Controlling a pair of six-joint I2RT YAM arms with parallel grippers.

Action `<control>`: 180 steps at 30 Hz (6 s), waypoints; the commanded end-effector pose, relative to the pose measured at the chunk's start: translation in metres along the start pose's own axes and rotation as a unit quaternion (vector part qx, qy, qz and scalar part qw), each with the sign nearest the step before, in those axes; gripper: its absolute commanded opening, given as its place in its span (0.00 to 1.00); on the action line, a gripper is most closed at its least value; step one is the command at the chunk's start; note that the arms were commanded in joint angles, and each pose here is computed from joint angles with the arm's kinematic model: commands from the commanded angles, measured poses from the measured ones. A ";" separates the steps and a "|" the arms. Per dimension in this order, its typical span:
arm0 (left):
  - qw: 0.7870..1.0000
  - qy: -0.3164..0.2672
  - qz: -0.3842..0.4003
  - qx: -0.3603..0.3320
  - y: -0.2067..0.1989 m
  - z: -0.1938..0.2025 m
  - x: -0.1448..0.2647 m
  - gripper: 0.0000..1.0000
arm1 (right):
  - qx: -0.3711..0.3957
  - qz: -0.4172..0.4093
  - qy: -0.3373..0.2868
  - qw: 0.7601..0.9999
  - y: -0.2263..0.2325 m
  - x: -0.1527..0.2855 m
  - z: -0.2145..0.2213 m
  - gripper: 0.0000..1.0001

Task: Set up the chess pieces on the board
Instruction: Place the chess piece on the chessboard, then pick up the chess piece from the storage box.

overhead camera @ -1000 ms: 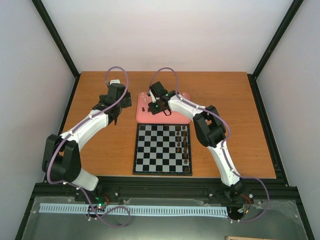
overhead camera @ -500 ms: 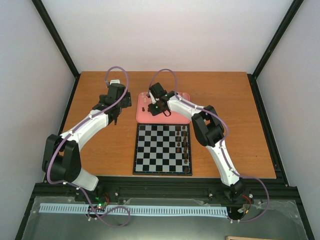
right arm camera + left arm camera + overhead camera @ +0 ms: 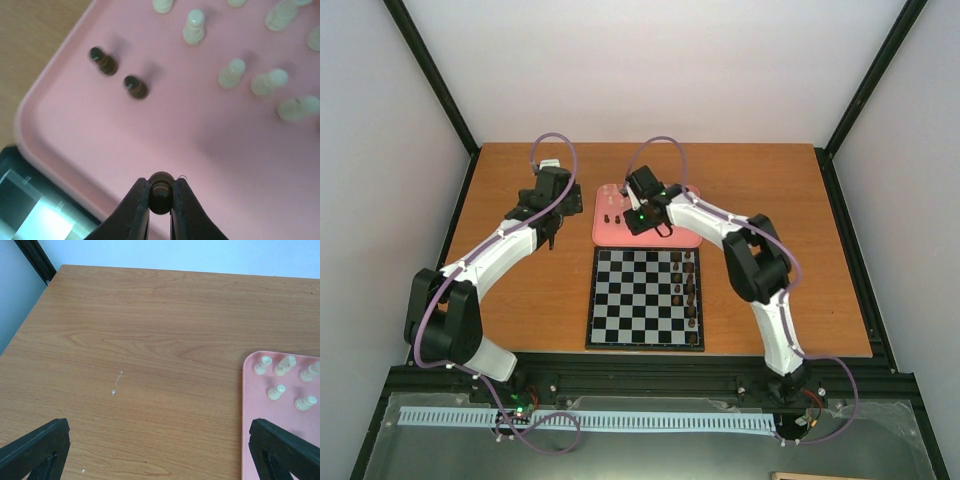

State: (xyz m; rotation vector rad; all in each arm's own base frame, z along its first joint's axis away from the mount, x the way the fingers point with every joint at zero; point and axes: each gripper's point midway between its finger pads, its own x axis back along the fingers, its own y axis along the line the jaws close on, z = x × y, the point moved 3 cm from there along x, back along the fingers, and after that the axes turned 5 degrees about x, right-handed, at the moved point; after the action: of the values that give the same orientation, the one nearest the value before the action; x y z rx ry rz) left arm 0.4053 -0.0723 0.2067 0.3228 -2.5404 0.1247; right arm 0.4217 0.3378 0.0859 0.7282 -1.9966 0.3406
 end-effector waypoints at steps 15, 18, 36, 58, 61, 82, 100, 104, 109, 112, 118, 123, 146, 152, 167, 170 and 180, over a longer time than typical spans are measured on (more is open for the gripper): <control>1.000 -0.016 -0.002 0.003 -0.002 -0.014 0.000 1.00 | -0.008 0.016 0.016 1.000 0.059 0.145 0.153 0.12; 1.000 -0.016 -0.002 0.004 -0.002 -0.014 0.001 1.00 | -0.011 0.017 0.033 0.999 0.061 0.145 0.174 0.12; 1.000 -0.012 -0.002 0.003 -0.003 -0.012 -0.002 1.00 | -0.008 0.011 0.085 0.996 0.081 0.136 0.219 0.13; 1.000 -0.016 0.001 0.007 -0.002 -0.013 0.003 1.00 | -0.018 0.044 0.107 0.993 0.071 0.125 0.237 0.13; 1.000 -0.017 0.001 0.008 -0.001 -0.014 0.003 1.00 | -0.019 0.045 0.104 0.993 0.071 0.126 0.236 0.13; 1.000 -0.018 0.002 0.009 -0.001 -0.014 0.005 1.00 | -0.018 0.054 0.102 0.993 0.069 0.118 0.236 0.15; 1.000 -0.018 0.001 0.007 -0.001 -0.015 0.004 1.00 | -0.009 0.065 0.108 0.992 0.069 0.114 0.230 0.18; 1.000 -0.018 0.001 0.007 -0.001 -0.014 0.004 1.00 | -0.010 0.062 0.103 0.993 0.069 0.118 0.228 0.25; 1.000 -0.018 0.000 0.007 0.000 -0.014 0.004 1.00 | -0.006 0.052 0.084 0.995 0.072 0.127 0.219 0.30; 1.000 -0.019 0.001 0.008 0.000 -0.015 0.005 1.00 | 0.002 0.032 0.070 0.997 0.080 0.134 0.209 0.32; 1.000 -0.021 0.001 0.010 0.001 -0.016 0.007 1.00 | 0.032 -0.024 0.027 0.999 0.107 0.153 0.177 0.37; 1.000 -0.022 0.004 0.012 0.001 -0.016 0.009 1.00 | 0.054 0.002 -0.018 0.998 0.110 0.157 0.135 0.47; 0.999 -0.032 0.011 0.020 0.002 -0.020 0.015 1.00 | 0.026 -0.005 -0.055 0.998 0.023 0.005 -0.030 0.49; 0.999 -0.033 0.007 0.020 0.003 -0.020 0.014 1.00 | 0.028 -0.017 -0.060 0.998 0.020 -0.015 -0.038 0.47; 1.000 -0.027 0.000 0.013 0.000 -0.017 0.007 1.00 | 0.017 -0.010 -0.043 0.999 0.006 -0.046 -0.040 0.37; 1.000 -0.027 0.000 0.013 0.000 -0.017 0.006 1.00 | 0.017 -0.009 -0.041 0.999 0.005 -0.049 -0.040 0.35; 1.000 -0.027 -0.001 0.014 0.001 -0.017 0.007 1.00 | 0.016 -0.014 -0.036 0.999 0.002 -0.057 -0.042 0.25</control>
State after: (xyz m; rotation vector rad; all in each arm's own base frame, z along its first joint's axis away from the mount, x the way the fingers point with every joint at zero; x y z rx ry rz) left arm 0.4041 -0.0712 0.2135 0.3266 -2.5606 0.1363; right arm 0.4646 0.3828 0.0624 0.7980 -2.0621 0.3334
